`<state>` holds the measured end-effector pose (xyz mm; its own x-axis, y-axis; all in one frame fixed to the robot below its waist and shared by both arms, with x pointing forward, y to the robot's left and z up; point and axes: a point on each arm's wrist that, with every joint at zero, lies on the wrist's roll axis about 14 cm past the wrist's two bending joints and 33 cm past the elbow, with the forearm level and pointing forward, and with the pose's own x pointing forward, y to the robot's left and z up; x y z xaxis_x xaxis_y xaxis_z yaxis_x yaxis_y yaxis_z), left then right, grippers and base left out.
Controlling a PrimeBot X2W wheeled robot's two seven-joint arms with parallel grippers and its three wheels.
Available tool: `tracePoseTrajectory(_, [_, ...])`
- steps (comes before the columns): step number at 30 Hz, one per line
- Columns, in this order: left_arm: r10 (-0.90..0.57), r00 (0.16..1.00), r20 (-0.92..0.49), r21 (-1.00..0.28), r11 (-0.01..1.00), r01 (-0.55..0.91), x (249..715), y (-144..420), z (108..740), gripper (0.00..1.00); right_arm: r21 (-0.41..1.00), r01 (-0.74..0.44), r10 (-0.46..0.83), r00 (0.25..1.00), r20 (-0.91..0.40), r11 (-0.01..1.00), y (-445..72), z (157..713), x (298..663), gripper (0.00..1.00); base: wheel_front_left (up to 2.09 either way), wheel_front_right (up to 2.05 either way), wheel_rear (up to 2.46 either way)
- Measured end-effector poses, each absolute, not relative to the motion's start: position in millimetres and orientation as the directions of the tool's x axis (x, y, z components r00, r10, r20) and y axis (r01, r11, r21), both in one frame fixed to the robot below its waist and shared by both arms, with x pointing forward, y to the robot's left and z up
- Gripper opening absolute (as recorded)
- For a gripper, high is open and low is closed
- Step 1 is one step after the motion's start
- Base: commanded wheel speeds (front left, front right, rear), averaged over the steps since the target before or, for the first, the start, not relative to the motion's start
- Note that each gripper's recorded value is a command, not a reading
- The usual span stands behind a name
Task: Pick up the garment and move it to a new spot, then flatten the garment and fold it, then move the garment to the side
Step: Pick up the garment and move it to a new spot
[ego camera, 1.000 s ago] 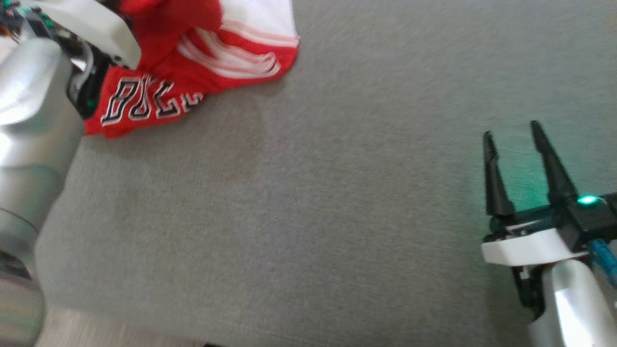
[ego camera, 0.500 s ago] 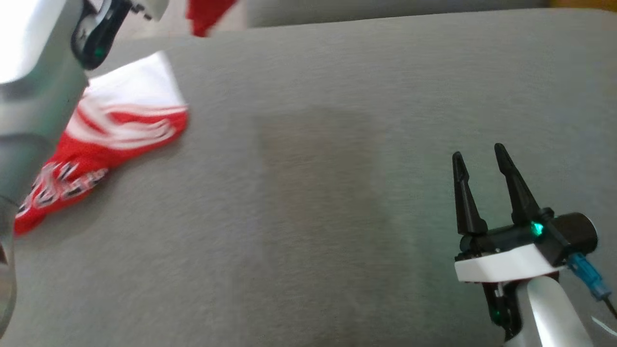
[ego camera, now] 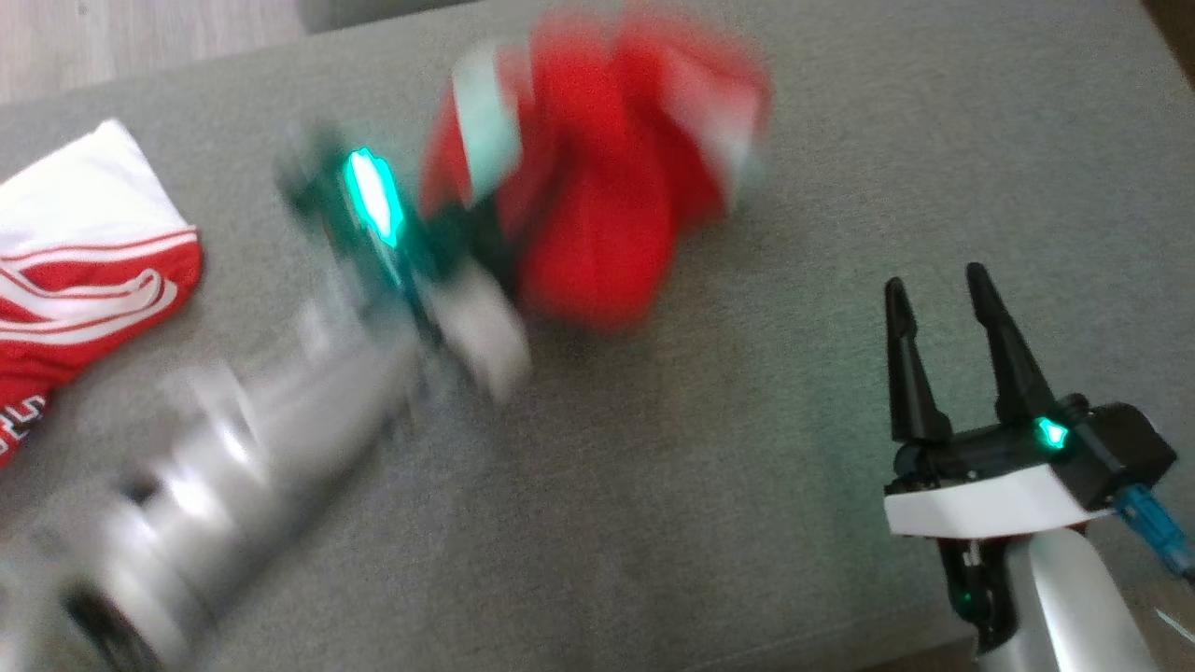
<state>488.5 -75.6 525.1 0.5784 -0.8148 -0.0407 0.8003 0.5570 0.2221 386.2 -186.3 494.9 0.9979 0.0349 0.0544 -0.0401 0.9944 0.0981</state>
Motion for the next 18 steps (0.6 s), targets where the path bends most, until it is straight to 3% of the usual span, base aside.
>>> tracePoseTrajectory(4, [-0.832,0.518,-0.201,0.059,0.517,0.854,415,-76,438,0.00,0.089,-0.040,0.036,0.999,0.037,0.995,-187,488,391,1.00,0.00,0.00,0.00])
tracePoseTrajectory(8, [-0.821,0.525,-0.226,-0.016,0.542,0.840,378,-73,421,0.00,0.080,-0.054,0.050,0.998,0.045,0.995,-182,491,392,1.00,0.00,0.00,0.00])
tracePoseTrajectory(9, [-0.814,0.536,-0.225,-0.024,0.555,0.832,374,-70,421,0.28,0.079,-0.057,0.053,0.997,0.049,0.995,-182,492,392,1.00,0.00,0.00,0.00])
tracePoseTrajectory(10, [-0.806,0.548,-0.224,-0.034,0.569,0.822,370,-68,421,1.00,0.074,-0.062,0.058,0.997,0.054,0.995,-180,494,392,1.00,0.00,0.00,0.00])
tracePoseTrajectory(18, [-0.659,0.738,-0.146,-0.113,0.752,0.650,347,-30,447,1.00,0.087,-0.114,0.111,0.993,0.038,0.990,-161,490,369,1.00,0.00,0.00,0.00])
